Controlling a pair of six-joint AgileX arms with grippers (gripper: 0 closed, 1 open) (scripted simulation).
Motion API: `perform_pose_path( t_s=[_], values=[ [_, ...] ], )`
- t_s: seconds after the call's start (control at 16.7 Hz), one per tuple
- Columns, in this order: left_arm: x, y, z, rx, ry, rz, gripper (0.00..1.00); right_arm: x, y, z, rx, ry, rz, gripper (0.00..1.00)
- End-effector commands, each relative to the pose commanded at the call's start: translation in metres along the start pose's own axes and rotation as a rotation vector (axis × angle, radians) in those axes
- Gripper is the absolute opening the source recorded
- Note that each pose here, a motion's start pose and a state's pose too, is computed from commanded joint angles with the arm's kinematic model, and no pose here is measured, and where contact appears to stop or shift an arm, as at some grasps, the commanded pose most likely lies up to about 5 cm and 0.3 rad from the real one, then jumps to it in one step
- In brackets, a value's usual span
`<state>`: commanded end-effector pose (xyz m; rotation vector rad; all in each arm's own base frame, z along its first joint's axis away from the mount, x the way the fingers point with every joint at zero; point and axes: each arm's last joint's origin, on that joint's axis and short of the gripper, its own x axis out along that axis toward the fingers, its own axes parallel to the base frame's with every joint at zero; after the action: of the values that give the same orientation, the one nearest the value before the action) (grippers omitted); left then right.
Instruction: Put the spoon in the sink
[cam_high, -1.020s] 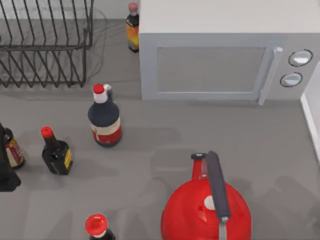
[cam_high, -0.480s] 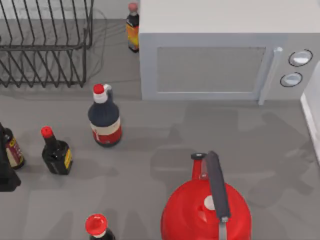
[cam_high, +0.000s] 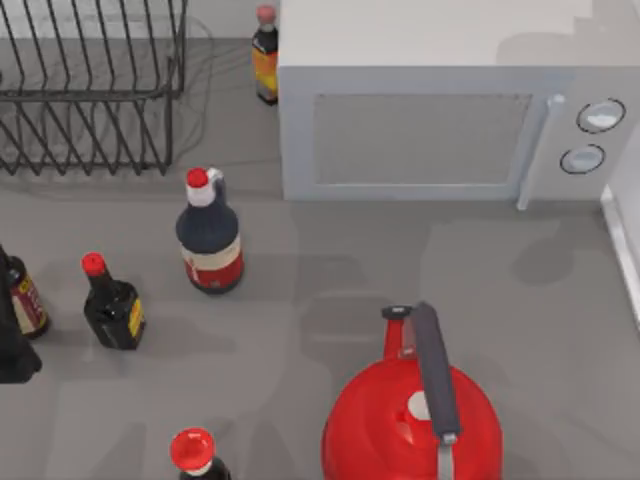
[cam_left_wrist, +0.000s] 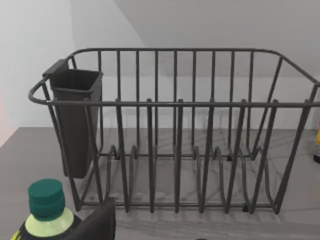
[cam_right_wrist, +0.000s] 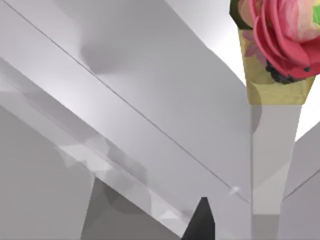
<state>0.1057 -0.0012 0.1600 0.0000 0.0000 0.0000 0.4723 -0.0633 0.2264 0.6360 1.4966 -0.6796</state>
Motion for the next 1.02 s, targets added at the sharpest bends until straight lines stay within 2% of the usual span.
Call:
perform_pose_path(
  t_s=[0.36,1.02],
  values=[
    [0.0,0.0,0.0,0.0,0.0,0.0,1.0,0.021,0.013,0.023,-0.014,-0.034,0.033,0.0],
    [0.0,0.0,0.0,0.0,0.0,0.0,1.0,0.025,0.018,0.025,-0.021,-0.055,0.051,0.0]
  ],
)
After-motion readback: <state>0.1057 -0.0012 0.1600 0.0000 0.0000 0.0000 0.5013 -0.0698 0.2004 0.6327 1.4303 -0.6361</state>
